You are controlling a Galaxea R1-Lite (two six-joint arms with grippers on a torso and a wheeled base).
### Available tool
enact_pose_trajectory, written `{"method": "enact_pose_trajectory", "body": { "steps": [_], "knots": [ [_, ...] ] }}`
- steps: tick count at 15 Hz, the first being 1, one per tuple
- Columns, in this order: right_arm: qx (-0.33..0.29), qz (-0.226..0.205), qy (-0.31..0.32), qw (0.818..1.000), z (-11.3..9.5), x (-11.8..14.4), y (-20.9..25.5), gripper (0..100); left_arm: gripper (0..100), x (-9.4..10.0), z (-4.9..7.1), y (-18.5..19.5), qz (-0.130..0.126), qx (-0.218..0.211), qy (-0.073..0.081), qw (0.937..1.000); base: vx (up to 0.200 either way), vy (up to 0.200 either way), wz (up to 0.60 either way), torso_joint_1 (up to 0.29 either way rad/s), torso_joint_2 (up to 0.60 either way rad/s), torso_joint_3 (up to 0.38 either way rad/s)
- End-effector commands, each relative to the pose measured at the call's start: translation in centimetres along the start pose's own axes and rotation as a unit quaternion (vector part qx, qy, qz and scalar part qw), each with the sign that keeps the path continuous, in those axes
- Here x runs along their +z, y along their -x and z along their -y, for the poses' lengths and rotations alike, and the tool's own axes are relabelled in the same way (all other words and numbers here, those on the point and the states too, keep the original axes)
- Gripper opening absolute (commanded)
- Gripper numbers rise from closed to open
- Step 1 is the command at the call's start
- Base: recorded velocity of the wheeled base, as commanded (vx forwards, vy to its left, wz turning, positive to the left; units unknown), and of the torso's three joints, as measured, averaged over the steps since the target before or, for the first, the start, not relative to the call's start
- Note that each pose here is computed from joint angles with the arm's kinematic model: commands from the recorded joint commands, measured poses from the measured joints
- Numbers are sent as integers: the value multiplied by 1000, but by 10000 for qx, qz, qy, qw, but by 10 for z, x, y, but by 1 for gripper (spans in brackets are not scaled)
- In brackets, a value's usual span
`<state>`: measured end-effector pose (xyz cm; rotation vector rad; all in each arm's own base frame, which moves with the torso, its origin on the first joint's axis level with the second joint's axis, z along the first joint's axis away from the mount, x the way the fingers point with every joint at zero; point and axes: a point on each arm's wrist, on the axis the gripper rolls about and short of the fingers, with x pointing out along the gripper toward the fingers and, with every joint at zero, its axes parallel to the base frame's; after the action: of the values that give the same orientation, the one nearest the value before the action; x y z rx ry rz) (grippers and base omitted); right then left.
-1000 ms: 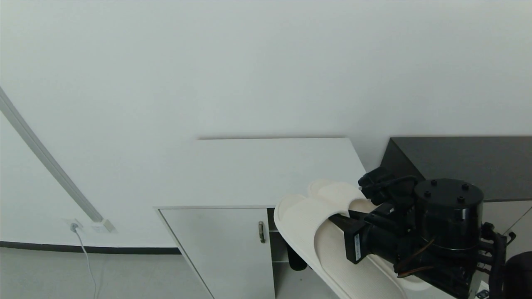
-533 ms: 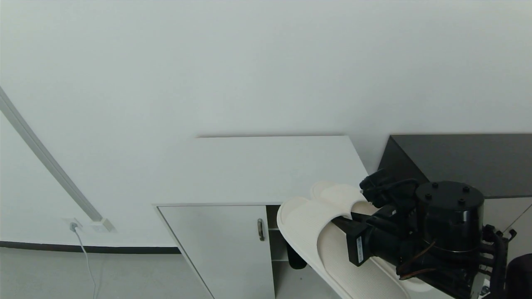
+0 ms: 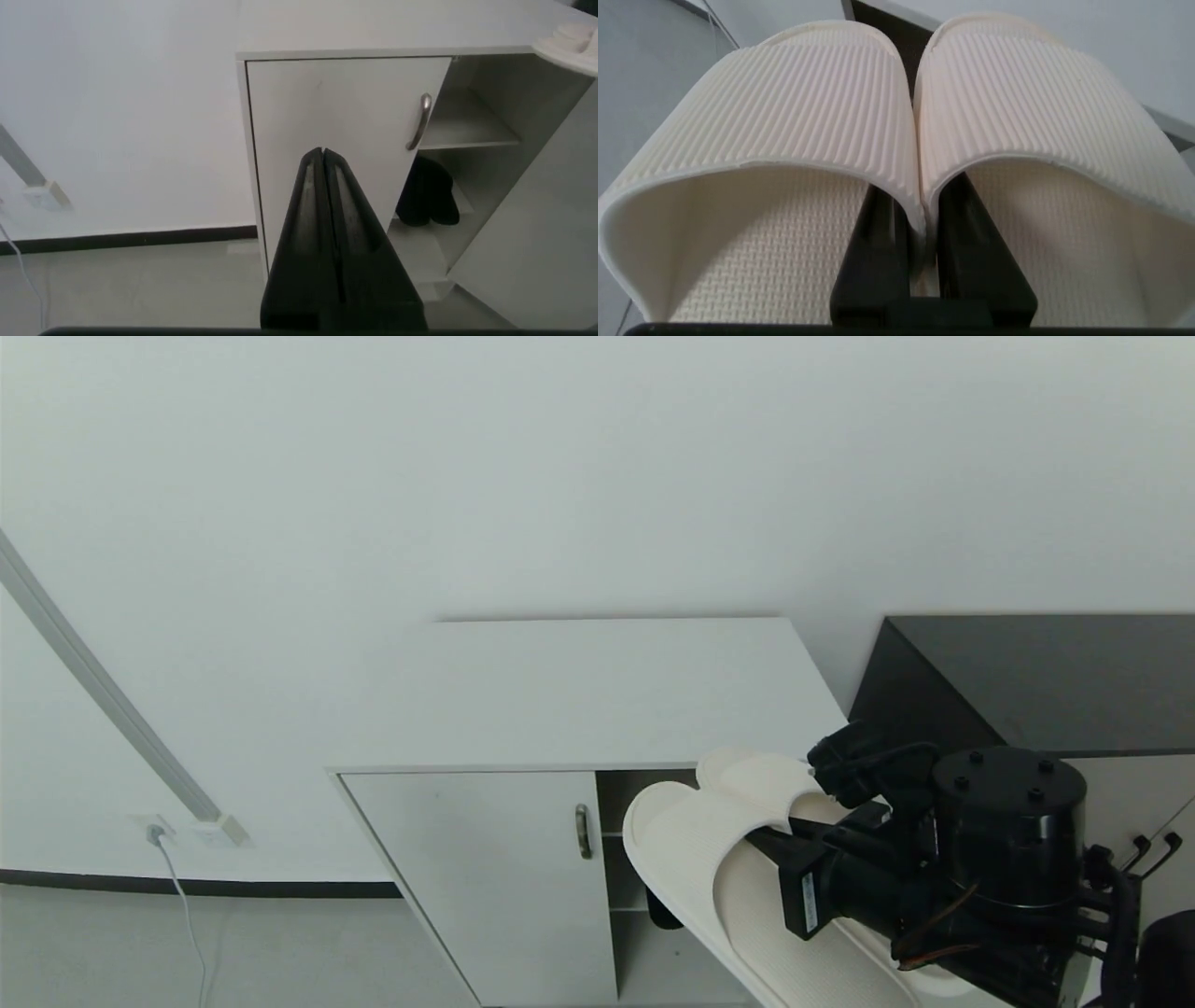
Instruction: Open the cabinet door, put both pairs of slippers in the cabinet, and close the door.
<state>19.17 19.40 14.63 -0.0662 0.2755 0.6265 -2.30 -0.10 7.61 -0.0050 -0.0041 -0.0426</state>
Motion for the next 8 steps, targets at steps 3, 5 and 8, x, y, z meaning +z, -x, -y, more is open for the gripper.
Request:
{"method": "enact_pose_trajectory", "body": {
  "steps": [3, 5, 8],
  "knots": [
    [2, -18, 3, 10000, 0, -1, 0, 0, 0, 0, 0, 0, -6, 6, 5, 10000, 0, 0, 0, -190, 426, 240],
    [9, -33, 52, 10000, 0, -2, 0, 0, 0, 0, 0, 0, -6, -10, 5, 10000, 0, 0, 0, -222, 537, 305],
    [15, -64, 110, 9999, 0, -3, 0, 0, 0, 0, 0, 0, -6, -10, 5, 10000, 0, 0, 0, -230, 554, 321]
  ]
}}
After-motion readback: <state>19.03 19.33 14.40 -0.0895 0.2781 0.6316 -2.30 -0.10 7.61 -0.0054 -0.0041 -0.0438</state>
